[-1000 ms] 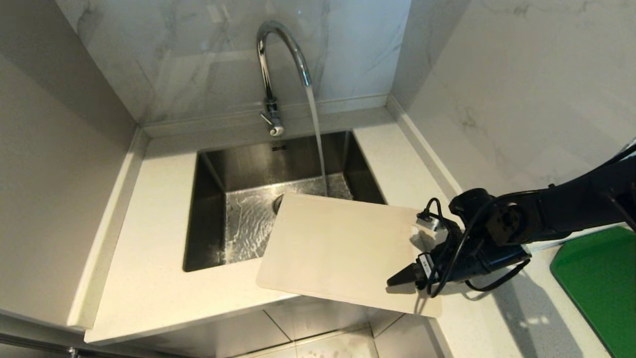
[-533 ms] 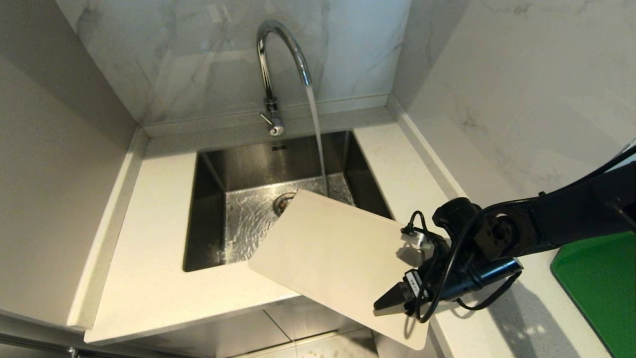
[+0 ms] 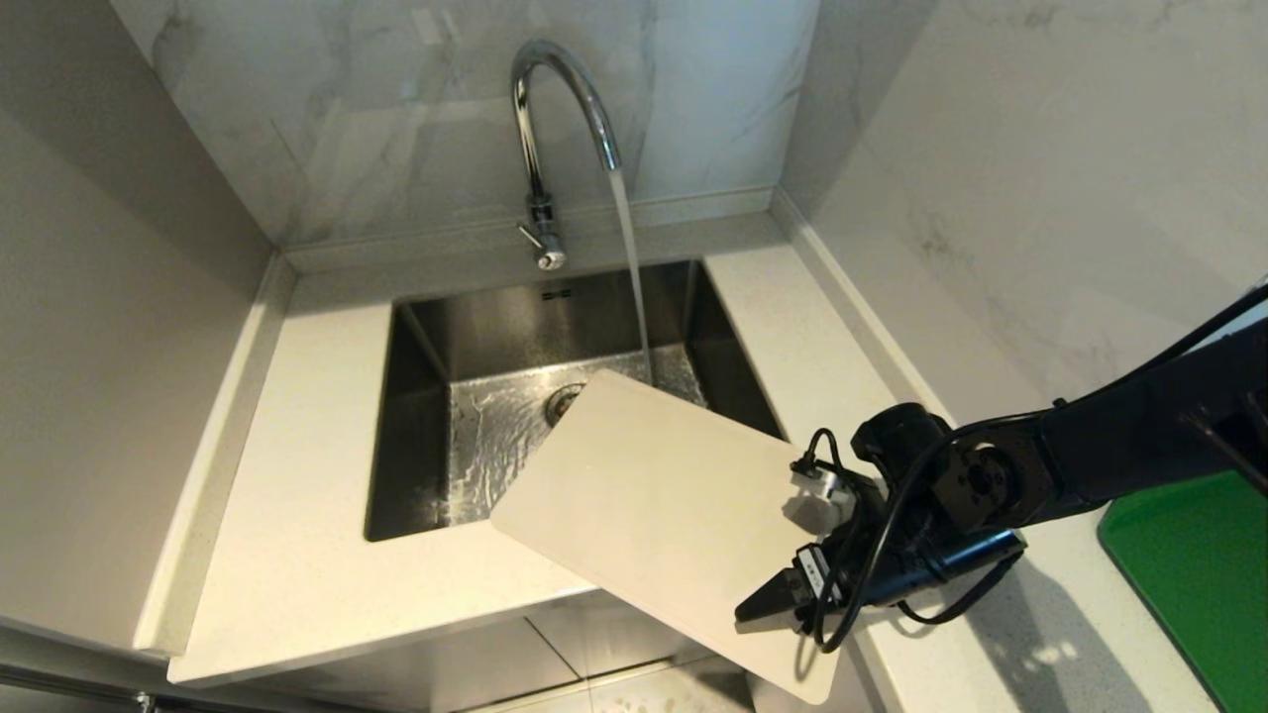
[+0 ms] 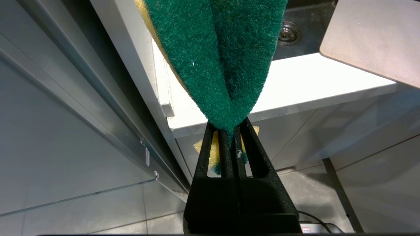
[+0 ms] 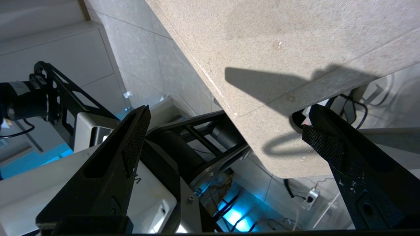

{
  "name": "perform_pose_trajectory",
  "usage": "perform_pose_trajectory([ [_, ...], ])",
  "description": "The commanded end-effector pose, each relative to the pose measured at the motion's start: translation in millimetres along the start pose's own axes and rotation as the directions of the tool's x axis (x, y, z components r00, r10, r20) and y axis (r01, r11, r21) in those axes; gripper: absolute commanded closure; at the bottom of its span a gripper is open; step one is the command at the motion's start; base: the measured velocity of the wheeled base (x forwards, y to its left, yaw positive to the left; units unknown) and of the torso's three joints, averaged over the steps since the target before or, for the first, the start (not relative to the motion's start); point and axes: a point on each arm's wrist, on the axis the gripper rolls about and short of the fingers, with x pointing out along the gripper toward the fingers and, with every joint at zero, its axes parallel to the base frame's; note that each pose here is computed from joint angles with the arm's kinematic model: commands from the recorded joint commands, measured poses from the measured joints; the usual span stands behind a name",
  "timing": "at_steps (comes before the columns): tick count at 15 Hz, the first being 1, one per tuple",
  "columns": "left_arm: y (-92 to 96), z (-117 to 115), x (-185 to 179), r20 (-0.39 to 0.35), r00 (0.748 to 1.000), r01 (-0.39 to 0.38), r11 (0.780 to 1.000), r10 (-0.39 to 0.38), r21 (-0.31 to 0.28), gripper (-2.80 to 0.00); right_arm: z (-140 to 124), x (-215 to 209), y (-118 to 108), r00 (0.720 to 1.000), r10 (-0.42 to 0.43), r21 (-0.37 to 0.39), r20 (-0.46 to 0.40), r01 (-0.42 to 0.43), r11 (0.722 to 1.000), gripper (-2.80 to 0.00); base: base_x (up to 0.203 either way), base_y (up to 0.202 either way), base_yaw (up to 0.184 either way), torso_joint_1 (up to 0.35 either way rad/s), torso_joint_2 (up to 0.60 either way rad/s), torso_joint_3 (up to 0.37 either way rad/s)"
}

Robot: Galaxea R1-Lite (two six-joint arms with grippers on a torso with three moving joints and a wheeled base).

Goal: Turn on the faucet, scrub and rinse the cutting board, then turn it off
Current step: Pick up the cutting board

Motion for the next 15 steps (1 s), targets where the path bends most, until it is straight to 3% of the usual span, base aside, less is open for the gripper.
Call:
perform_pose_trajectory([
  [1, 0.0, -0.1, 0.1, -0.001, 1.0, 0.0, 1.0, 0.0, 0.0, 0.0, -0.3, 1.5, 0.9, 1.0, 0.006, 0.007, -0.004, -0.006, 1.0, -2.8, 0.0, 0.0, 0.0, 0.0, 0.0, 0.0],
  [7, 0.0, -0.1, 0.1, -0.001, 1.0, 0.0, 1.0, 0.0, 0.0, 0.0, 2.3, -11.3, 10.5, 0.999, 0.001, -0.021, 0.036, 0.0, 1.0, -2.8, 0.0, 0.0, 0.0, 0.0, 0.0, 0.0],
  [11, 0.0, -0.5, 0.2, -0.002, 1.0, 0.0, 1.0, 0.0, 0.0, 0.0, 4.8, -7.3, 21.1, 0.999, 0.015, 0.0, 0.03, -0.015, 1.0, -2.8, 0.0, 0.0, 0.0, 0.0, 0.0, 0.0],
  [15, 0.0, -0.1, 0.1, -0.001, 1.0, 0.0, 1.0, 0.0, 0.0, 0.0, 4.7, -41.2, 37.5, 0.993, -0.006, -0.013, 0.119, 0.007, 1.0, -2.8, 0.0, 0.0, 0.0, 0.0, 0.0, 0.0],
])
